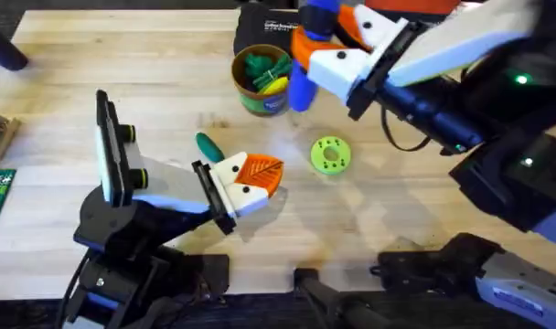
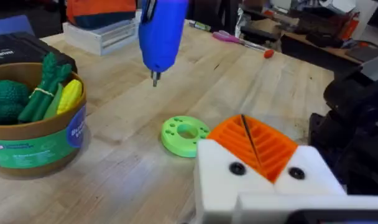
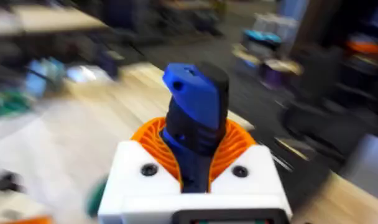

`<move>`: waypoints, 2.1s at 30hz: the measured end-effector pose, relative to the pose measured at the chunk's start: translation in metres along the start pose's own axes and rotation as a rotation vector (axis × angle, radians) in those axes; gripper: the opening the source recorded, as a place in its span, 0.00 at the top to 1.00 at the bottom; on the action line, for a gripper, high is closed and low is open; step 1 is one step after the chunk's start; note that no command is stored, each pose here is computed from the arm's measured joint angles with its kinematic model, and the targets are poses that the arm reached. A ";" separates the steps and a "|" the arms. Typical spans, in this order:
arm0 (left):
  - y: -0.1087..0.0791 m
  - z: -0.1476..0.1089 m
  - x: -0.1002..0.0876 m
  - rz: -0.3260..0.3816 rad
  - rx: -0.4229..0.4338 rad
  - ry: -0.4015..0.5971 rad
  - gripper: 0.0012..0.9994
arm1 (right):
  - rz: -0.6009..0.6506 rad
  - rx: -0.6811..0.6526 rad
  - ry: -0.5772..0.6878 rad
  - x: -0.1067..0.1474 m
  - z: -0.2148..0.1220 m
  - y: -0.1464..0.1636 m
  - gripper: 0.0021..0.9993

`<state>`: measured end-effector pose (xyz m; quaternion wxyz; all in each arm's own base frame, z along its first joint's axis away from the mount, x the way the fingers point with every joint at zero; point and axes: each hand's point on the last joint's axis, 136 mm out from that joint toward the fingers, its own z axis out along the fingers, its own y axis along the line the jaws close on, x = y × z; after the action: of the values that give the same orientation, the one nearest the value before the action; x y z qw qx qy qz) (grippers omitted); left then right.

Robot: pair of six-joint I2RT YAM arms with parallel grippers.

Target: Pick up the gripper from the table and insert it into the empty holder that is missing its gripper. Then pick up a screw, insert it into the mounting hole, and use the screwdriver to tighten it. Finally, clean up the table by picking up the vegetable and placing it into the bucket.

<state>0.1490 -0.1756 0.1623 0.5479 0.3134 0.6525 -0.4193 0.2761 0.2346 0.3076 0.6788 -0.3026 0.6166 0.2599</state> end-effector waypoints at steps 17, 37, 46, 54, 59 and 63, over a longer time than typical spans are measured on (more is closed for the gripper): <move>0.000 0.000 0.000 0.000 0.000 0.000 1.00 | -0.896 0.269 1.057 0.196 -0.089 -0.171 0.85; 0.000 0.000 0.000 0.000 0.000 0.000 1.00 | -0.924 0.075 1.278 0.258 -0.103 -0.161 0.01; 0.000 0.000 0.000 0.000 0.000 0.000 1.00 | -0.611 0.335 1.186 0.236 -0.107 -0.160 0.01; 0.000 0.000 0.000 0.000 0.000 0.000 1.00 | -0.253 0.524 0.979 0.158 -0.112 -0.144 0.01; 0.000 0.000 0.000 0.000 0.000 0.000 1.00 | 0.082 0.464 1.065 0.134 -0.138 -0.087 0.01; 0.000 0.000 0.000 0.000 0.000 0.000 1.00 | 0.246 0.448 1.097 0.136 -0.144 -0.063 0.01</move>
<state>0.1490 -0.1756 0.1624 0.5480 0.3135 0.6524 -0.4193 0.2383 0.0830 0.1697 0.2739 -0.1686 0.9468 0.0066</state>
